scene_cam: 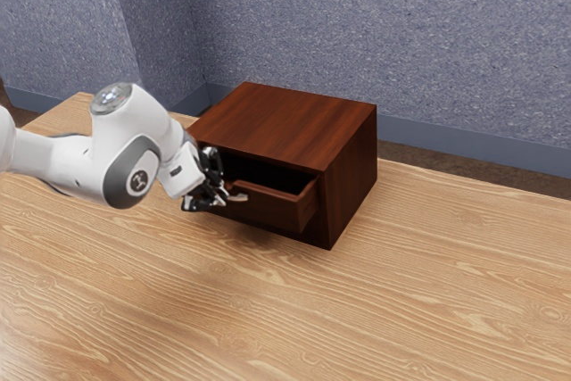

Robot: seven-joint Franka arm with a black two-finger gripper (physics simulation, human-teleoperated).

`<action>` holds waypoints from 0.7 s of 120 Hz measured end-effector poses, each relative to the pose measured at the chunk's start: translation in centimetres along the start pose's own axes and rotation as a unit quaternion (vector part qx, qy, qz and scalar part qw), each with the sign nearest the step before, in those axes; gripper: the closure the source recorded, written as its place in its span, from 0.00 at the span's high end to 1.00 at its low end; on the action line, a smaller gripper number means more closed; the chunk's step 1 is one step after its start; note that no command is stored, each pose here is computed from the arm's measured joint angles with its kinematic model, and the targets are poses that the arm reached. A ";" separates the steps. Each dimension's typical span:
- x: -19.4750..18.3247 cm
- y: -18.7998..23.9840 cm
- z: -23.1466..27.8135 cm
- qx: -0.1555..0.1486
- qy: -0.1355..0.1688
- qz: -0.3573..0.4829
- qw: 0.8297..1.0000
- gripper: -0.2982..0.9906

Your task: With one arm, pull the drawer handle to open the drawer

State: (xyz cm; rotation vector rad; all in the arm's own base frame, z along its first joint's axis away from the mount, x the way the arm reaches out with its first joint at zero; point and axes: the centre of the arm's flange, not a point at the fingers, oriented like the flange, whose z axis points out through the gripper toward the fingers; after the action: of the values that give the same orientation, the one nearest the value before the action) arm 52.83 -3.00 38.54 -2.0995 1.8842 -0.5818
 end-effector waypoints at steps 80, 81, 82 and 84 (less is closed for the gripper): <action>-0.9 2.8 -1.3 -0.003 0.019 -0.009 1.000 0.25; -0.9 2.8 -1.3 -0.004 0.019 -0.009 1.000 0.25; -0.9 2.9 -1.3 -0.004 0.019 -0.009 1.000 0.25; -0.9 2.9 -1.3 -0.004 0.019 -0.009 1.000 0.25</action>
State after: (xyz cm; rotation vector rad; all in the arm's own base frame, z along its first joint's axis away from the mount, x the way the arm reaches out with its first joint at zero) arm 49.57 -2.37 38.24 -2.1264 1.8931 -0.6245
